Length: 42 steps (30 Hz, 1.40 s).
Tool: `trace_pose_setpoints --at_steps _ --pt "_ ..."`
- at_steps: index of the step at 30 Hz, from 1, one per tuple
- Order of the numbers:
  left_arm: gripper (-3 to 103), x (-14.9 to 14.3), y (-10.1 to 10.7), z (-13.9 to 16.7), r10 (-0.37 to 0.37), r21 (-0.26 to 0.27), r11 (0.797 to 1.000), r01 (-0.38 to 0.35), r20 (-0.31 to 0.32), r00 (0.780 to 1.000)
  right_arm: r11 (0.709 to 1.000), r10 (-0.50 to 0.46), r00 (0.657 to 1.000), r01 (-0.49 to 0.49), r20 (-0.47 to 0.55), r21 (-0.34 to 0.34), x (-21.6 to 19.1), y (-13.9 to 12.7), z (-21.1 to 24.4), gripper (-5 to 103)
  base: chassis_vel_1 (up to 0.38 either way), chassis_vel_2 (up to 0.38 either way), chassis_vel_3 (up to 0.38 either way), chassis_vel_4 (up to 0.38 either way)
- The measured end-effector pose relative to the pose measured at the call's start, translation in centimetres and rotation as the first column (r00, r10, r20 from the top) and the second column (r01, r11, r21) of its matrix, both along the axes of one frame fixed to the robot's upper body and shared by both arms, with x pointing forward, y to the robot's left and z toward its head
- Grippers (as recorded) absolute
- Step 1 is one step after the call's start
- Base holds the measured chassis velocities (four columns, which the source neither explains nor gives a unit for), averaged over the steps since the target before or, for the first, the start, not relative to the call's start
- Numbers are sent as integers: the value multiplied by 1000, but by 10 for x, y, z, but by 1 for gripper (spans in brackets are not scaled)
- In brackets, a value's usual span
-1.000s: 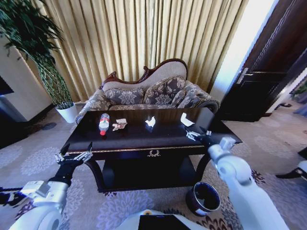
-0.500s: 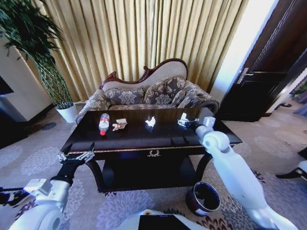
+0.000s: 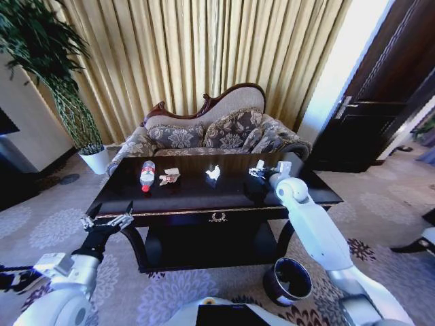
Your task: Move to the front of the table and place the trash on the table into the trash bin.
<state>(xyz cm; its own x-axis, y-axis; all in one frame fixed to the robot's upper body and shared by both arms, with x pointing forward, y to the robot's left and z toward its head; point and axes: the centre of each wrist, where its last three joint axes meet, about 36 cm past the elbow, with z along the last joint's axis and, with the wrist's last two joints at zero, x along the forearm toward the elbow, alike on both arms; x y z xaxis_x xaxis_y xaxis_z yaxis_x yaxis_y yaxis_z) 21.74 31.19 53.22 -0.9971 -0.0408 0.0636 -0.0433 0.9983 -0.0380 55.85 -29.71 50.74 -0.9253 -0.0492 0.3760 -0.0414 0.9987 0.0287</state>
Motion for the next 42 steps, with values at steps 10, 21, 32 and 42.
trace_pose_setpoints --at_steps 10,21,32,42 --pt "100 0 0 0 6 -7 1000 -6 -1 1000 998 -50 998 48 -33 -41 26 -5 -13 100 0 0 0 0" --pt "100 0 0 0 8 -17 1000 -8 0 1000 994 -82 996 79 -37 -74 32 -11 -22 98 0 0 0 0" --pt "100 1 0 1 3 -21 1000 -3 4 1000 989 -105 994 101 -38 -105 30 -16 -34 49 0 0 0 0" --pt "100 2 0 1 5 -23 1000 -5 7 1000 990 -101 994 96 -38 -101 28 -13 -35 17 0 0 0 0"
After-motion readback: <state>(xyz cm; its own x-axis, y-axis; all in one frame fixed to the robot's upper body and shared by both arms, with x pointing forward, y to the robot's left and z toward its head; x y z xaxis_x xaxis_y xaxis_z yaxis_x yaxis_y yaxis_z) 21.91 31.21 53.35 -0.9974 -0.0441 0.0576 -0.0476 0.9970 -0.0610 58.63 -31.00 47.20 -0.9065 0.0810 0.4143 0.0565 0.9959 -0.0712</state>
